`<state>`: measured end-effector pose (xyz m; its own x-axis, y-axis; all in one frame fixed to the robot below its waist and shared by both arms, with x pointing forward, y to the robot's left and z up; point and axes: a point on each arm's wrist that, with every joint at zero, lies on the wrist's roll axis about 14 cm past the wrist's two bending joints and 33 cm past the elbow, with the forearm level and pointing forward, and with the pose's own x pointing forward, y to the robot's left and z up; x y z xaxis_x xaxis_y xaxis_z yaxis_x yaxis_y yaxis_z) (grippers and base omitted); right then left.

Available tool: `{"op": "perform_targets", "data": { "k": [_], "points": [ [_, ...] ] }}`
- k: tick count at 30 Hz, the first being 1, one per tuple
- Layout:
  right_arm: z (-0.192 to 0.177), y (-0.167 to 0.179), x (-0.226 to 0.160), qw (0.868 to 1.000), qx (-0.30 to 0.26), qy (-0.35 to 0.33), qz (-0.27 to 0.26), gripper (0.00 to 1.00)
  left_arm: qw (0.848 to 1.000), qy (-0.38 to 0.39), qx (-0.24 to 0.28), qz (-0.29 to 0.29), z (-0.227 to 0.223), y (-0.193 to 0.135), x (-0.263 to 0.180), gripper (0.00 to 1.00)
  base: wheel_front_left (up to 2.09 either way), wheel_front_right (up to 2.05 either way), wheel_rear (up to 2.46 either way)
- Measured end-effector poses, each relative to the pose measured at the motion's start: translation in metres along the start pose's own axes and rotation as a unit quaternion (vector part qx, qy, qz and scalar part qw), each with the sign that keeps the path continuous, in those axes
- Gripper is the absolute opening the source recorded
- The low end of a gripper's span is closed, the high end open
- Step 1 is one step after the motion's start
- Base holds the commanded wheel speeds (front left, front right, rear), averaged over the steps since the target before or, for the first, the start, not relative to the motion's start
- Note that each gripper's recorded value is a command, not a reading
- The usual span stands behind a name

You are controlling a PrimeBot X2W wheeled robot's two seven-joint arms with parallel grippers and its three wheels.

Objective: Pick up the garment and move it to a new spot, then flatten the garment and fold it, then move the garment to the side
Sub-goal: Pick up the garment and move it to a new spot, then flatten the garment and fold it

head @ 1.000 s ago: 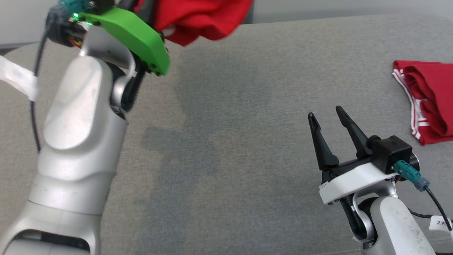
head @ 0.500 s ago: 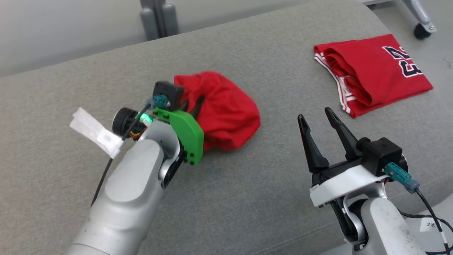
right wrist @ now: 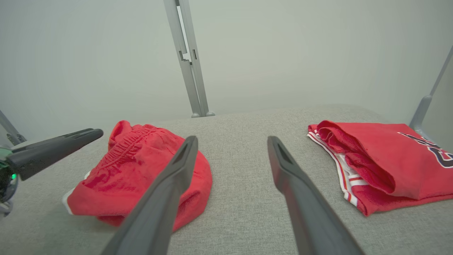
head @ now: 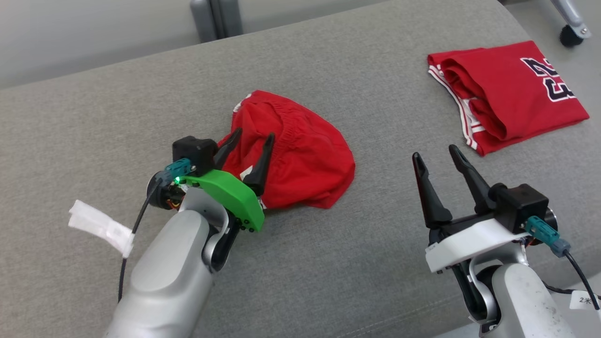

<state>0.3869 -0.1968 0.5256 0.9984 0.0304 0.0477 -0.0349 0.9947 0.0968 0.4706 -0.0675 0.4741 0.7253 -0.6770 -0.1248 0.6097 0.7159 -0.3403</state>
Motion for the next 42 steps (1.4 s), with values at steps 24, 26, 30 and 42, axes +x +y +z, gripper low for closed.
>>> {"op": "perform_targets", "data": {
  "k": [24,26,30,42],
  "points": [
    [-0.005,0.031,0.008,0.999,0.017,0.004,0.048,1.00,0.940,-0.200,0.034,0.275,0.052,0.104,-0.228,1.00,0.00,0.00,0.00],
    [-0.006,0.034,0.006,0.998,0.020,0.008,0.052,1.00,0.939,-0.193,0.034,0.281,0.043,0.102,-0.237,1.00,0.00,0.00,0.00],
    [-0.005,0.039,0.004,0.998,0.021,0.007,0.059,1.00,0.936,-0.193,0.032,0.293,0.039,0.104,-0.248,1.00,0.00,0.00,0.00],
    [-0.009,0.035,0.003,0.998,0.023,0.011,0.053,1.00,0.939,-0.188,0.037,0.287,0.037,0.103,-0.242,1.00,0.00,0.00,0.00]
  ]
}}
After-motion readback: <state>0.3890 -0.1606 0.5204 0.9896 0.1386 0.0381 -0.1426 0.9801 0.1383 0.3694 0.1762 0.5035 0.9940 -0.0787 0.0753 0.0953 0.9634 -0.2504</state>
